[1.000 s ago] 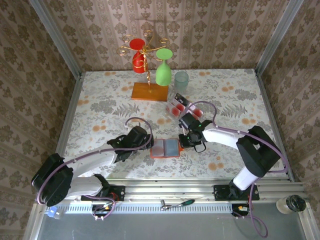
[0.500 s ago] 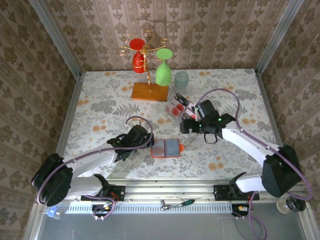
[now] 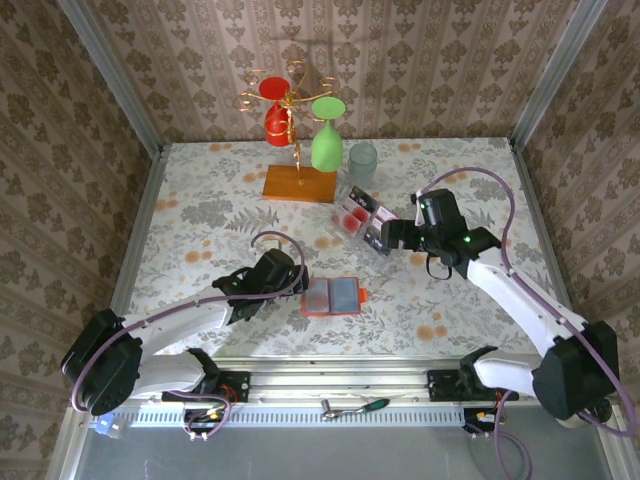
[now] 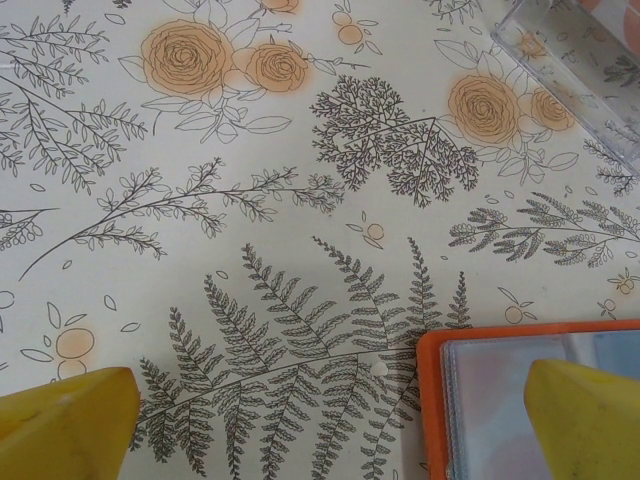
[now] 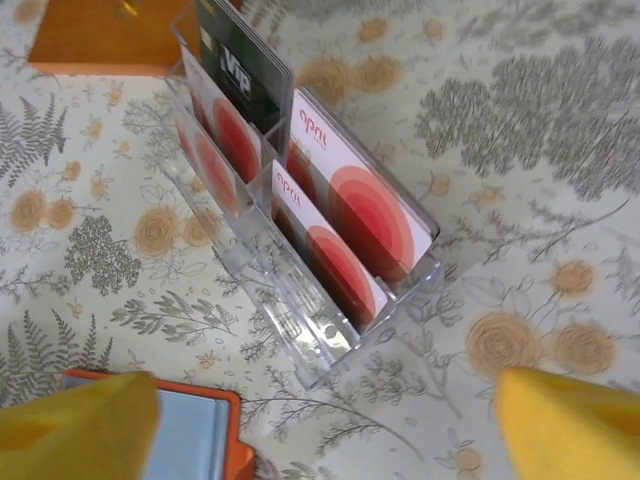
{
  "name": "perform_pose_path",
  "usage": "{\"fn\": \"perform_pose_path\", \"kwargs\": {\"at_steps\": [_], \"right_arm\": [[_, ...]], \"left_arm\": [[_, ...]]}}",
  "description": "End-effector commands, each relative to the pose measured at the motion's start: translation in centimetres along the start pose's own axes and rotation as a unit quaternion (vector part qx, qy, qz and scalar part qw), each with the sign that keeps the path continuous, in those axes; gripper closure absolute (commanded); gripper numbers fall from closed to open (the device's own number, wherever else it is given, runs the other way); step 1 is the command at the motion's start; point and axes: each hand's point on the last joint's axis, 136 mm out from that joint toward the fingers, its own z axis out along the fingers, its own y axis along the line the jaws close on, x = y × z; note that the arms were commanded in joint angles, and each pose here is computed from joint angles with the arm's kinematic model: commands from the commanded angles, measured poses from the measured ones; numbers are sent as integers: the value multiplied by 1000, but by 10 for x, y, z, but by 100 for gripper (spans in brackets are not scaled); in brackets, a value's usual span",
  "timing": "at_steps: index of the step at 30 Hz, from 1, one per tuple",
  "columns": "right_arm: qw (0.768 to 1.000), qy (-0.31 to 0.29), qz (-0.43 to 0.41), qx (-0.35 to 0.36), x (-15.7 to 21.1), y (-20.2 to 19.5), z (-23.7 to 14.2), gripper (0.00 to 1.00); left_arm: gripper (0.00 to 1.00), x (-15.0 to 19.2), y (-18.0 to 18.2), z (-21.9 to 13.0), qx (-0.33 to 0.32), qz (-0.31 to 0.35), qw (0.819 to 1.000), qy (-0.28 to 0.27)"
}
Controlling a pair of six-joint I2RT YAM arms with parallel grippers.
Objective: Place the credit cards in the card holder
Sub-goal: Pick up the credit card from the storage box.
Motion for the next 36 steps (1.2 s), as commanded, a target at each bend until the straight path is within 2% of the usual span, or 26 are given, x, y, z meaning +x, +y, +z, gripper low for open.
{"fn": "perform_pose_path", "kwargs": {"at_steps": [1,4,12,18,23,31,36], "right_arm": [[998,56,-35,-16,6,11,12,27],[995,74,-61,-9,6,17,19,32],[978,146,-142,54,8,20,52,59],[958,170,-201,116,4,16,69,66],[945,184,-230,139,5,15,80,71],[936,202,-243,154,13,9,91,74],[935,215,-242,142,20,12,98,80]], "left_arm": [[0,-9,-6,-4,5,4,1000,-12],[0,-9,-6,-4,5,3,1000,-11],[0,-8,-7,-3,6,4,1000,-10],[0,-8,-7,-4,6,3,1000,-10],[0,-7,-6,-4,5,4,1000,-9],[0,-8,-4,-6,4,1,1000,-13],[0,-8,-3,-7,4,1,1000,-12]]}}
